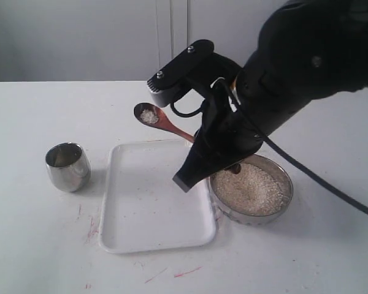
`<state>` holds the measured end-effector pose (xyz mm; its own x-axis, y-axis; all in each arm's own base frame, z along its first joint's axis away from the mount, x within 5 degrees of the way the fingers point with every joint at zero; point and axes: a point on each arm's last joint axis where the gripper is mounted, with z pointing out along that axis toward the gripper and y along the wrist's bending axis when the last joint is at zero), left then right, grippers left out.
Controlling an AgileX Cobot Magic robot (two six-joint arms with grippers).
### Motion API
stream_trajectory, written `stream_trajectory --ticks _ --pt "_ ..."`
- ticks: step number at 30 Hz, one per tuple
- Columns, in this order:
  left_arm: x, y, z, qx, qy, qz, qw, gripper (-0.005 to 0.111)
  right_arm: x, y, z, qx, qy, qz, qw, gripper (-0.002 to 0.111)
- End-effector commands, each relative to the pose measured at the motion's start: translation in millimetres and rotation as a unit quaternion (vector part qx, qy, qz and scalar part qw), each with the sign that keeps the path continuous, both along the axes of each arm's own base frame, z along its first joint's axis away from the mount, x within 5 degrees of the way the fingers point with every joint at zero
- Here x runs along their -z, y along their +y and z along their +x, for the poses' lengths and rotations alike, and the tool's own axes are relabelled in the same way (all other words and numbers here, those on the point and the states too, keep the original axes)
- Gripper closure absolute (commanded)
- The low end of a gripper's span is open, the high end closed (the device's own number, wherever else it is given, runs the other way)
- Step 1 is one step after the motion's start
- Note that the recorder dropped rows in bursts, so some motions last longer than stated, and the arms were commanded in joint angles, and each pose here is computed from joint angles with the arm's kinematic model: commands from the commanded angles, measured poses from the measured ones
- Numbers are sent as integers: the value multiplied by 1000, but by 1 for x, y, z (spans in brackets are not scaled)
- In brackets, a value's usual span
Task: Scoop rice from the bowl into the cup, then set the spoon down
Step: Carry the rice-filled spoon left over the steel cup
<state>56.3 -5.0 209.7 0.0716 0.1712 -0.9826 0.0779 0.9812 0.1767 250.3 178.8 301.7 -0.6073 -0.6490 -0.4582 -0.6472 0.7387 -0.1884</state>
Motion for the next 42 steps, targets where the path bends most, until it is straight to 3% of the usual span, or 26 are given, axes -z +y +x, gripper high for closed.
stream_trajectory --ticks 1,21,30,42 --pt "-2 0 0 2 -5 -5 1000 92 3 19 5 -26 9 -9 1000 107" --pt "-2 0 0 2 -5 -5 1000 92 13 78 51 -70 9 -35 997 107" --pt "-2 0 0 2 -5 -5 1000 92 14 110 59 -126 -23 -71 989 108" --pt "-2 0 0 2 -5 -5 1000 92 34 129 79 -134 -35 -116 984 108"
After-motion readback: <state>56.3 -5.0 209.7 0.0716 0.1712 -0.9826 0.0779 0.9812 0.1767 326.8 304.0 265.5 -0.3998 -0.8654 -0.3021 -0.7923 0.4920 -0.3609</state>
